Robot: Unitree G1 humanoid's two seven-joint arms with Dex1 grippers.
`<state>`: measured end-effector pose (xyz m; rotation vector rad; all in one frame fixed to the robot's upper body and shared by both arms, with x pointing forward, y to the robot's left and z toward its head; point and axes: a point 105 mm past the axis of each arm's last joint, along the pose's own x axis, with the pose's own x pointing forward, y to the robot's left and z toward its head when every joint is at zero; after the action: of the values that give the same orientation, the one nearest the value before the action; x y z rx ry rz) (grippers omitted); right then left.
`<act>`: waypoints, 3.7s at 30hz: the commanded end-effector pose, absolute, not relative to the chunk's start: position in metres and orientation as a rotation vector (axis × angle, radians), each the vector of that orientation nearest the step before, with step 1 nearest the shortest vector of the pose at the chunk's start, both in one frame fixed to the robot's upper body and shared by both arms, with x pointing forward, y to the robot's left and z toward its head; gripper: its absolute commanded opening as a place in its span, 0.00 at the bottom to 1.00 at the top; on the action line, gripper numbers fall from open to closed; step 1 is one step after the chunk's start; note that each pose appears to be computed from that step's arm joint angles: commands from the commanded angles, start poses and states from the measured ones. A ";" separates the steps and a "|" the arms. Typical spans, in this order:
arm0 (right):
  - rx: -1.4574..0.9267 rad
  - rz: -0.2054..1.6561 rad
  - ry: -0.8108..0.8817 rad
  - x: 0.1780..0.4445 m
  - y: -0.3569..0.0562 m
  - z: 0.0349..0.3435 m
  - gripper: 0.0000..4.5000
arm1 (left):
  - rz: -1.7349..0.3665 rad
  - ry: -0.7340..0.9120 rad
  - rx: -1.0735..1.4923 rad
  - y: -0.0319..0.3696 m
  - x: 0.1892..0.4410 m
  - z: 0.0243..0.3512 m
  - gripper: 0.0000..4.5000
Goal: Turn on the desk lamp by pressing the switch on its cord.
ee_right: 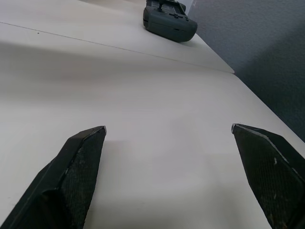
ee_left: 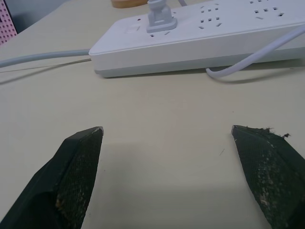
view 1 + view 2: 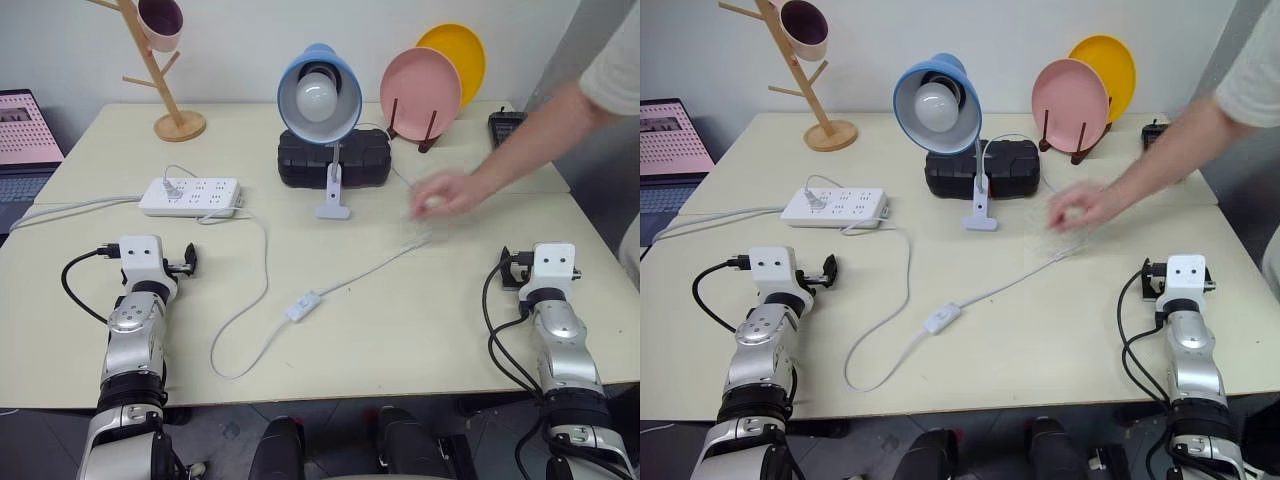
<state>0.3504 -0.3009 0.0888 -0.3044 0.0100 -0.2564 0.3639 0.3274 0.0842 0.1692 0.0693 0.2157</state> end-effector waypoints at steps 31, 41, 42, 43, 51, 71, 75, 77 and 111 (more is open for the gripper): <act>-0.317 -0.205 -0.022 0.368 -0.288 0.092 0.98 | 0.261 0.073 0.186 0.341 0.346 0.083 1.00; -0.319 -0.137 -0.037 0.375 -0.275 0.094 0.98 | 0.170 0.035 0.195 0.328 0.347 0.106 1.00; -0.348 -0.104 -0.049 0.376 -0.271 0.099 0.98 | 0.144 0.024 0.215 0.326 0.344 0.116 1.00; -0.368 -0.084 -0.055 0.377 -0.269 0.102 0.98 | 0.129 0.021 0.228 0.324 0.342 0.122 1.00; -0.414 0.035 -0.091 0.384 -0.260 0.128 0.98 | -0.506 0.099 0.154 0.197 0.261 0.152 1.00; -0.398 0.035 -0.093 0.363 -0.248 0.131 0.98 | -0.762 0.283 0.182 0.150 0.255 0.076 1.00; -0.406 0.020 -0.083 0.358 -0.253 0.131 0.98 | -0.785 0.292 0.189 0.149 0.253 0.067 1.00; -0.408 0.018 -0.083 0.357 -0.254 0.132 0.98 | -0.794 0.290 0.179 0.148 0.251 0.066 1.00; -0.174 1.177 0.314 0.233 -0.137 0.173 1.00 | -0.839 0.213 0.136 0.133 0.269 0.087 0.23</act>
<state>0.2289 -0.1337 0.1686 -0.1513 0.3572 1.2121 0.2656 0.1388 0.0702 0.1390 0.2743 -0.8216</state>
